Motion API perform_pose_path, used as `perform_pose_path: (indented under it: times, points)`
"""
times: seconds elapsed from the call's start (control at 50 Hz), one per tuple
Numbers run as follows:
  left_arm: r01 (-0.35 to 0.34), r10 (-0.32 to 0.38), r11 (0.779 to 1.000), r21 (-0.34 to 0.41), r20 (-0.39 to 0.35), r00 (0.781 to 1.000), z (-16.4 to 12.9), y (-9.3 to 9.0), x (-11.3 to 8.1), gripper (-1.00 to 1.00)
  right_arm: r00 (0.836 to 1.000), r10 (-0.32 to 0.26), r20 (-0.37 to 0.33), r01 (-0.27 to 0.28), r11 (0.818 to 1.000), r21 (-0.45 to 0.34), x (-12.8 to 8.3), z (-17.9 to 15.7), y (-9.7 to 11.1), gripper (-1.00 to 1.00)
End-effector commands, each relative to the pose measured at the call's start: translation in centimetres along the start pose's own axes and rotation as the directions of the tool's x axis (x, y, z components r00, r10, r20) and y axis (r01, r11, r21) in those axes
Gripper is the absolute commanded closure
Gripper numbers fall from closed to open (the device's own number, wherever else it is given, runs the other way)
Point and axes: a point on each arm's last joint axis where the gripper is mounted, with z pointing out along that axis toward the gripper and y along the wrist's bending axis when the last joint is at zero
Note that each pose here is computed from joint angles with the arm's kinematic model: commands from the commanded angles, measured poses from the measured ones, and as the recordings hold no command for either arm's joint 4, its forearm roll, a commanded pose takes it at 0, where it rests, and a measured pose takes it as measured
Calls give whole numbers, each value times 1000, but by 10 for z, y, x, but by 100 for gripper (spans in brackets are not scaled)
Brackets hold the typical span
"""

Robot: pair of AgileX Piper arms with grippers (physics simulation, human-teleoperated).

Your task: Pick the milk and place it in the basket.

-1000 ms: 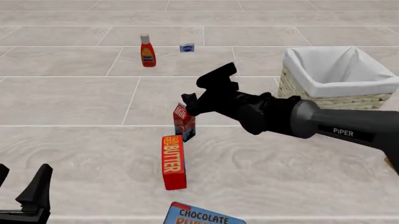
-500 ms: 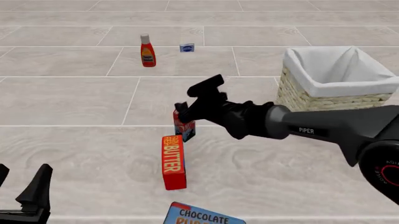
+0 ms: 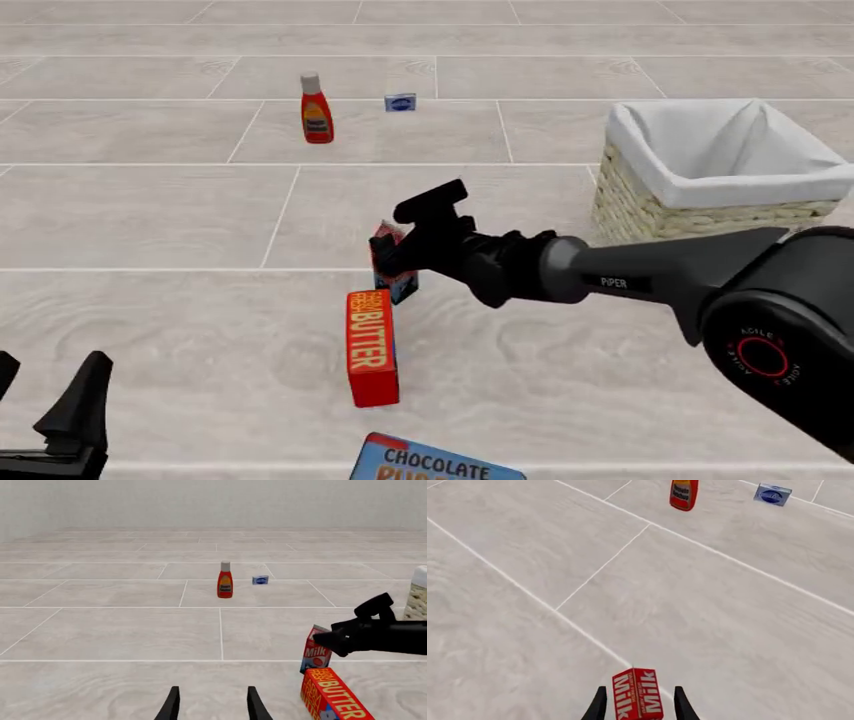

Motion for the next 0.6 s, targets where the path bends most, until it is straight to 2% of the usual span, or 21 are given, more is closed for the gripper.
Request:
perform_pose_path:
  times: [0.02, 0.36, 0.38, 0.6]
  points:
    - [0, 0, 1000, 0, 0, 1000, 0, 0, 0, -100, 1000, 11, -18, -11, 1000, -4, 10, 11, 2, -100]
    - [0, 0, 1000, 0, 0, 1000, 0, 0, 0, -100, 999, 28, -38, -28, 1000, 0, 20, 21, 0, -100]
    - [0, 0, 1000, 0, 0, 1000, 0, 0, 0, -100, 999, 26, -37, -26, 1000, 16, 19, 22, -8, 100]
    - [0, 0, 1000, 0, 0, 1000, 0, 0, 0, -100, 999, 18, -28, -18, 1000, 1, 14, 14, 0, 100]
